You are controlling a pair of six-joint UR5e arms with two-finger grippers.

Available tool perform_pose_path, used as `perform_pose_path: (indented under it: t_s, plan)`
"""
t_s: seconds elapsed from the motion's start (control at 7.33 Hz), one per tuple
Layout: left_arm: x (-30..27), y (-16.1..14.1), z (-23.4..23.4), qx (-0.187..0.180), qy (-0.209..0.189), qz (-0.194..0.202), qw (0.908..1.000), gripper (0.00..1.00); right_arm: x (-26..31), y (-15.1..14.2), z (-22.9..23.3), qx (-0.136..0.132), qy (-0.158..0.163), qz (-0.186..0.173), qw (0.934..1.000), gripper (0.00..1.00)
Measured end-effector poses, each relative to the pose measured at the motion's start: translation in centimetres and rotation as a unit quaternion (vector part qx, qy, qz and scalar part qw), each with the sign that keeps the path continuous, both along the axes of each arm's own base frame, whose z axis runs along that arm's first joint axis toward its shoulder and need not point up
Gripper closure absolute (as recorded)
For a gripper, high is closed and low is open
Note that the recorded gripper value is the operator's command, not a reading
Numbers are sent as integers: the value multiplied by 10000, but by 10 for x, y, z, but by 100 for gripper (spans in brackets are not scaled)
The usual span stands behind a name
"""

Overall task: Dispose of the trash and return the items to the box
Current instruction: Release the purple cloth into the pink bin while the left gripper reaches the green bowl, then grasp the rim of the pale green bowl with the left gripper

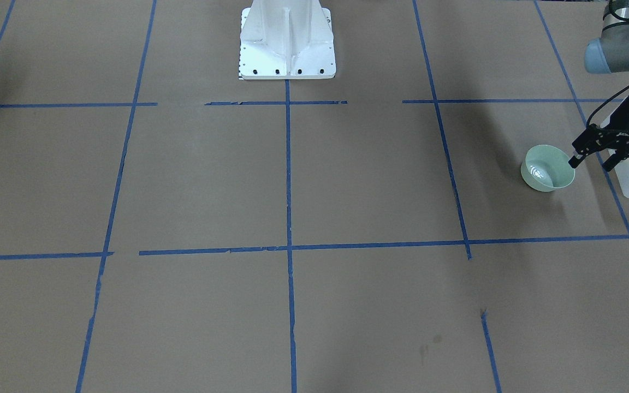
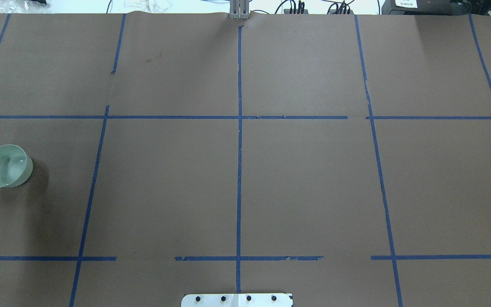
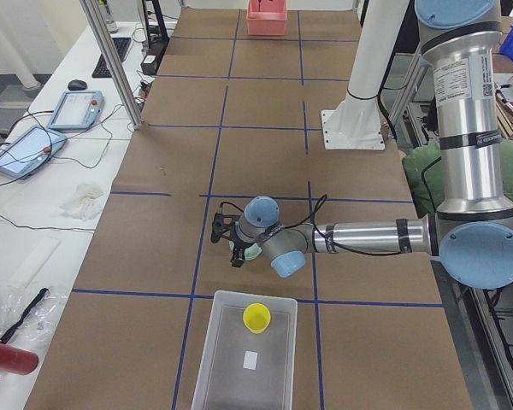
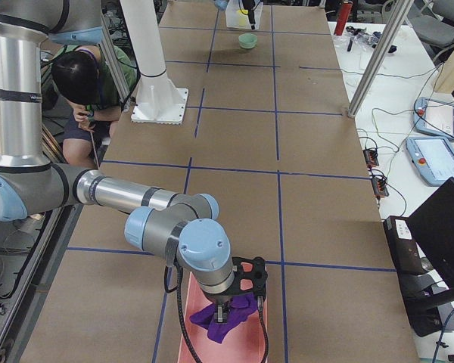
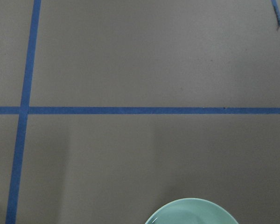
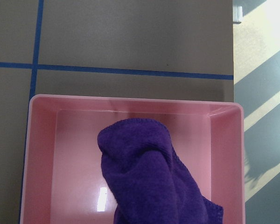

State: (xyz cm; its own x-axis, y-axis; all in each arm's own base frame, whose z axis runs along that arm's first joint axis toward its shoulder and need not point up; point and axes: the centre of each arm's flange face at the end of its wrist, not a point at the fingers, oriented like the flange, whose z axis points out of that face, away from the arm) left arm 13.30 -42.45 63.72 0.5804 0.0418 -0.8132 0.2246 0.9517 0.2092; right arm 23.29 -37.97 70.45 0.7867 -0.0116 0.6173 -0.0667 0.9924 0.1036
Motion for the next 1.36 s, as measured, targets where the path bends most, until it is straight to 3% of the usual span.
perform_pose_path:
  t_s: [0.14, 0.68, 0.95, 1.23, 1.36]
  plan:
    - [6, 3, 5, -38, -22, 59, 10000, 0, -1, 2, 7, -77, -20, 10, 10000, 1]
    - [25, 10, 14, -47, -119, 239, 9996, 10, 0, 4, 19, -220, 34, 23, 9998, 0]
    - [32, 13, 21, -86, -184, 304, 9993, 28, 0, 3, 14, -190, 26, 33, 9998, 0]
    - [42, 18, 32, -181, -239, 421, 9987, 100, 0, 0, 2, -93, -32, 64, 9999, 0]
    - [44, 20, 34, -209, -247, 444, 9985, 100, -1, -2, -13, -39, -100, 79, 9999, 0]
